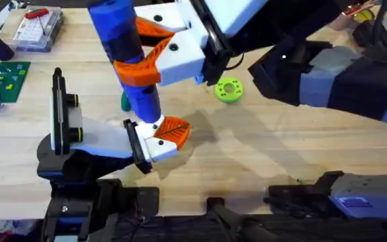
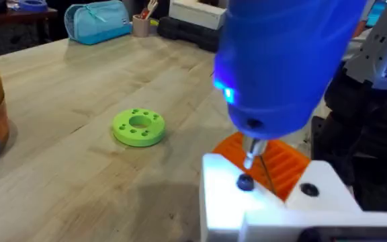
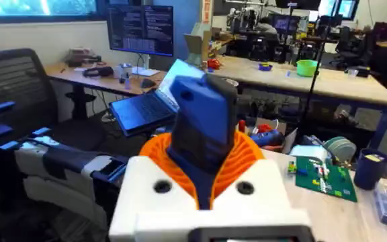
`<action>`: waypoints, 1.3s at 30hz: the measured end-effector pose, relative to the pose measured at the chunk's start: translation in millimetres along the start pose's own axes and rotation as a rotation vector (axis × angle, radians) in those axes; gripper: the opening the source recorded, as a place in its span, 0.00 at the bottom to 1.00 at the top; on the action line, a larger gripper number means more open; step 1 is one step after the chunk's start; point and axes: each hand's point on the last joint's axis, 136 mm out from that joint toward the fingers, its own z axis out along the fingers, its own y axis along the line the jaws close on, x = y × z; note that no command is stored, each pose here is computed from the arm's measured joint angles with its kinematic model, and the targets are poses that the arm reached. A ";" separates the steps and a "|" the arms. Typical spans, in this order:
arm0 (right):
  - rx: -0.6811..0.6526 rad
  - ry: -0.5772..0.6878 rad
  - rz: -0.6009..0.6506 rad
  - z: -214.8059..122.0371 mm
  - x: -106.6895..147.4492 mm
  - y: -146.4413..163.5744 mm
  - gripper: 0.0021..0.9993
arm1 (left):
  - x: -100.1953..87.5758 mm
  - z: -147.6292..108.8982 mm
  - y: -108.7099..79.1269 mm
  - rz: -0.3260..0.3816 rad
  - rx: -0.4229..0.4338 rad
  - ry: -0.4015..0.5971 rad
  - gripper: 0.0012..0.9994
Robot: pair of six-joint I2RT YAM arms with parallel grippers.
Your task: Pick up the gripper from the table and insert it into the empty holder that is missing its gripper. Then pick up a screw, insert it into the mounting hole, and use the screwdriver to tighten it. Finally, clean up the table by picking up the vegetable and placing it into the bucket.
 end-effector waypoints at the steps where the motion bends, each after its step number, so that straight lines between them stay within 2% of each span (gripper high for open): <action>1: 0.000 0.000 -0.003 0.0 0.0 0.1 0.05 | 0.0 0.0 0.0 0.000 0.000 0.000 0.01; 39: -0.028 0.023 -0.006 4.3 8.2 5.4 0.05 | 0.0 0.0 0.1 0.000 0.000 0.000 0.01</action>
